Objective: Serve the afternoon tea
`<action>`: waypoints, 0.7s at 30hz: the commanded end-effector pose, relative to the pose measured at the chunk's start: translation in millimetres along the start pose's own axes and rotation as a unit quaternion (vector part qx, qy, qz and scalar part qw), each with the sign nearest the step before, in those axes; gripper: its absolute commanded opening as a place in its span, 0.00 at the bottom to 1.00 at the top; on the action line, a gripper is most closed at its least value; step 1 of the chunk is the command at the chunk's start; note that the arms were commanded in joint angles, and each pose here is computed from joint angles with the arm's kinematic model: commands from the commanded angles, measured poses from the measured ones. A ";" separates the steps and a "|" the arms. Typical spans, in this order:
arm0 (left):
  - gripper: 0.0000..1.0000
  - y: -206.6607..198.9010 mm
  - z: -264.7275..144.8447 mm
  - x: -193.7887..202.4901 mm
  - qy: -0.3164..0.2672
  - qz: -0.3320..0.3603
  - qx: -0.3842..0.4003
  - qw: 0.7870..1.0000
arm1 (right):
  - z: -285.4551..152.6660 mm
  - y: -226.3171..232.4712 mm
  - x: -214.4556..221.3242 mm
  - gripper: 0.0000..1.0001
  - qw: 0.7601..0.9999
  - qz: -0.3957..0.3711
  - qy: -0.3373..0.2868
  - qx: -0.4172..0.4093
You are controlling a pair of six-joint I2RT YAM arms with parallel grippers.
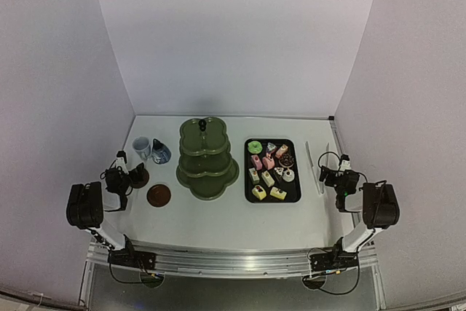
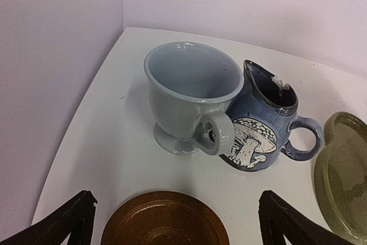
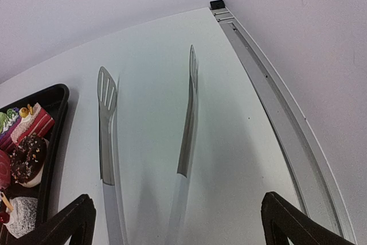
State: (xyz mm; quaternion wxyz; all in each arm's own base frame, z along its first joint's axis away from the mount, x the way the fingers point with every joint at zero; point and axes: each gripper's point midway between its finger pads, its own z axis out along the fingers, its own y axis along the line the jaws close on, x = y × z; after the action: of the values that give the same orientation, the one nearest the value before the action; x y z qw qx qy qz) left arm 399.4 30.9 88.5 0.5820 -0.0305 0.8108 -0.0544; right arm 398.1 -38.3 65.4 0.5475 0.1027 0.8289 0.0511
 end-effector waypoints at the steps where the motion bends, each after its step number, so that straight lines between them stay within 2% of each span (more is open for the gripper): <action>1: 1.00 -2.2 4.1 -9.7 -0.013 0.002 0.009 1.000 | 1.2 4.5 -19.0 0.98 1.000 -0.004 -0.029 -0.005; 8: 1.00 -0.6 2.6 -11.2 -0.017 0.002 0.003 1.000 | -10.9 -0.3 -37.8 0.98 0.999 0.004 -0.037 0.020; 14: 1.00 -8.8 -14.2 -42.0 -0.019 0.007 0.011 1.000 | -30.6 -8.9 -76.3 0.98 0.995 0.057 -0.056 0.064; 18: 1.00 -13.4 -42.0 -69.2 -0.071 0.030 0.004 0.997 | -26.8 22.4 -90.0 0.98 0.998 0.065 0.014 -0.006; 21: 1.00 -20.5 -60.5 -84.0 -0.083 0.053 0.009 0.995 | -27.5 14.9 -88.9 0.98 0.993 0.077 0.078 0.035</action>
State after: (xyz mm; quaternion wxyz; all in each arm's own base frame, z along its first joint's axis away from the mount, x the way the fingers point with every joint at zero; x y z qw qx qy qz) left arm 383.3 27.7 160.9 0.6315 -0.0145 0.7740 -0.0441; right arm 415.9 -48.5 164.9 0.5620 0.1539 0.8104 0.0609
